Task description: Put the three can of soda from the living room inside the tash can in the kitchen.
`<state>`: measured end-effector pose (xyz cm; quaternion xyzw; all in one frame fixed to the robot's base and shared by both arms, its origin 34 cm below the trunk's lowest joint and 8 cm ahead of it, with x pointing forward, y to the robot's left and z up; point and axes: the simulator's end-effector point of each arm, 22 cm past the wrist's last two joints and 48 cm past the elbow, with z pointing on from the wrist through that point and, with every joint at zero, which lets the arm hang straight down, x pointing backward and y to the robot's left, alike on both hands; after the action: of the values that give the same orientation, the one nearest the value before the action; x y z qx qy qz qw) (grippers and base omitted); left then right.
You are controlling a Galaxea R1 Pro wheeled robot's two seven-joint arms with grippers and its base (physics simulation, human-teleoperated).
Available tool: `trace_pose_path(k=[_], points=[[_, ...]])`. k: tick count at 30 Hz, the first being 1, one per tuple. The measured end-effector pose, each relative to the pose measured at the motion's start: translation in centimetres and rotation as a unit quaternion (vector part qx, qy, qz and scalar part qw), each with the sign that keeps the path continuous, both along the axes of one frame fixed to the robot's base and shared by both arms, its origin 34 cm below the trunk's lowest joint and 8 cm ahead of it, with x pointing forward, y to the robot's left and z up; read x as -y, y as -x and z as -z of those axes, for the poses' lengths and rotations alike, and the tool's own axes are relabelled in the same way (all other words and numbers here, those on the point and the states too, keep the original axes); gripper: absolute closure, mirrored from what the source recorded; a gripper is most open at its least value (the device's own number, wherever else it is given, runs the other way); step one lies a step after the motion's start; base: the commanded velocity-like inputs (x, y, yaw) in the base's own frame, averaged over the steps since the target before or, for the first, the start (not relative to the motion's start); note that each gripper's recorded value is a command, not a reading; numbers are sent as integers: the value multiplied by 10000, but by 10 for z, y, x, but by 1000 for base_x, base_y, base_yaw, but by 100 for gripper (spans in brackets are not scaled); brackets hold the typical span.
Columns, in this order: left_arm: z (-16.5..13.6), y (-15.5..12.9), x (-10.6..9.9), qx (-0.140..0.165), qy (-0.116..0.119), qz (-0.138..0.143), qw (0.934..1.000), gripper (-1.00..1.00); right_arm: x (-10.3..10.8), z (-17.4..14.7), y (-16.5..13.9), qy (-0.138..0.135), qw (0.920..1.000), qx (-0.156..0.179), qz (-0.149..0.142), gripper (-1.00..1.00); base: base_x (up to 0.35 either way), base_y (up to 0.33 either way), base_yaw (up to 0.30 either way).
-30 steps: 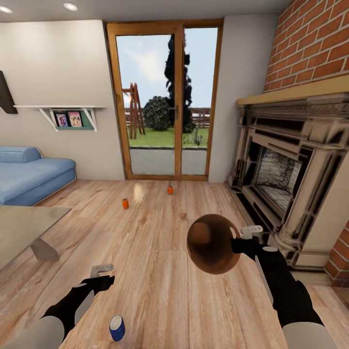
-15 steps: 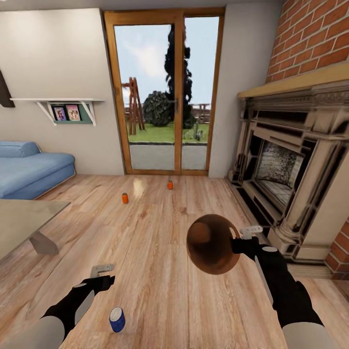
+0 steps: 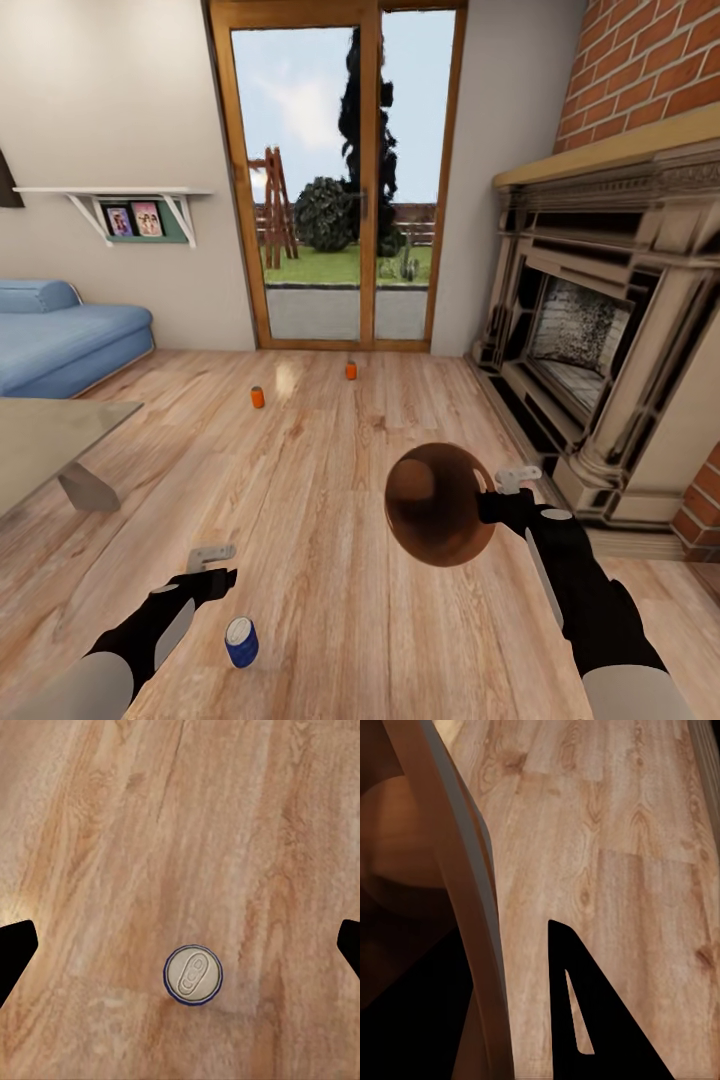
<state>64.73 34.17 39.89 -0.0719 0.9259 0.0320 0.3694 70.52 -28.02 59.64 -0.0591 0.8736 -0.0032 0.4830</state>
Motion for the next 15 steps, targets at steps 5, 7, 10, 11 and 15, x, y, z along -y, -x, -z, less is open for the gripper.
trace_pose_path(k=[5,7,10,11,15], points=[[15,4,0,-39,2,1,10000,-100,0,16,3,0,10000,-36,-2,100,0,0,0],[22,6,1,-55,2,5,10000,-100,0,22,4,0,10000,-50,-3,100,0,0,0],[31,8,1,-78,4,10,10000,-100,0,31,5,4,10000,-71,-1,100,0,0,0],[34,9,1,-85,5,10,10000,-100,0,35,6,7,10000,-79,-1,100,0,0,0],[46,13,1,-116,6,12,9999,-100,0,47,8,6,9999,-110,-2,100,0,0,0]])
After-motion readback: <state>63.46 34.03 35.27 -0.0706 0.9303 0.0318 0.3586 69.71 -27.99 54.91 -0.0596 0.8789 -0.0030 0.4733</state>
